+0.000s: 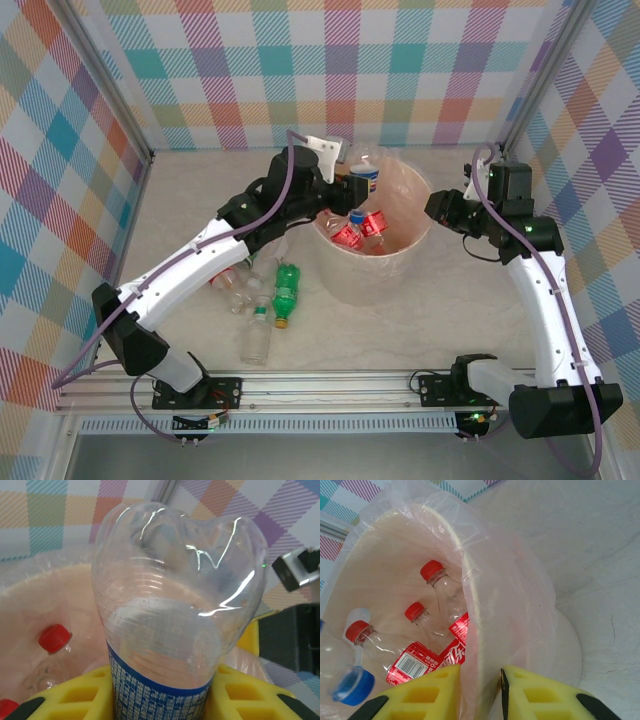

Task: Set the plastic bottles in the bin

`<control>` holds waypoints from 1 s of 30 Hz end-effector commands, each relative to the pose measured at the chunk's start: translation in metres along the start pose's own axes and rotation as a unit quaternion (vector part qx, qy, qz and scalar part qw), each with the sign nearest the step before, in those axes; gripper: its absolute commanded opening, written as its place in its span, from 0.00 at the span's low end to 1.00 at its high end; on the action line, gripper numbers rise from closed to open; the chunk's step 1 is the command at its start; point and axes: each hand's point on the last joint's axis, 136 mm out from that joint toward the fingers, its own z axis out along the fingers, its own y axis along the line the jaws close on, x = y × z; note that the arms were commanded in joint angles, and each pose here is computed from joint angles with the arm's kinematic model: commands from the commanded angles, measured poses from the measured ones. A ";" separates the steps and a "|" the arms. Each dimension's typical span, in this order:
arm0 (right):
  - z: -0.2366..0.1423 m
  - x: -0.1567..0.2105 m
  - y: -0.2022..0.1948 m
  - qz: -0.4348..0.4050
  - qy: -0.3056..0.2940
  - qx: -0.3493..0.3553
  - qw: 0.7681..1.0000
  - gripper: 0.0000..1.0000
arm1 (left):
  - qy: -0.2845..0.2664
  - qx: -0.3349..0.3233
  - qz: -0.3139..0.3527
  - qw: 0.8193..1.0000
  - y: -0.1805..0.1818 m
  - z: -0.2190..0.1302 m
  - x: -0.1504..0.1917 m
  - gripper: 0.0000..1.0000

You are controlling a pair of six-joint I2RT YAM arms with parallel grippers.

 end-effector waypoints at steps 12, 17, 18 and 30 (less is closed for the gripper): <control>0.000 -0.002 0.014 -0.024 -0.007 -0.041 0.999 0.28 | 0.133 0.034 0.017 0.990 0.003 0.037 0.084 0.25; 0.002 0.000 0.015 -0.023 -0.004 -0.044 0.999 0.28 | 0.157 0.034 0.016 0.987 0.007 0.046 0.099 0.32; 0.002 0.000 0.014 -0.023 -0.004 -0.043 0.999 0.28 | 0.158 0.032 0.016 0.987 0.008 0.047 0.100 0.34; 0.002 0.005 0.012 -0.022 0.000 -0.042 0.999 0.28 | 0.133 0.053 0.021 0.990 -0.001 0.046 0.089 0.75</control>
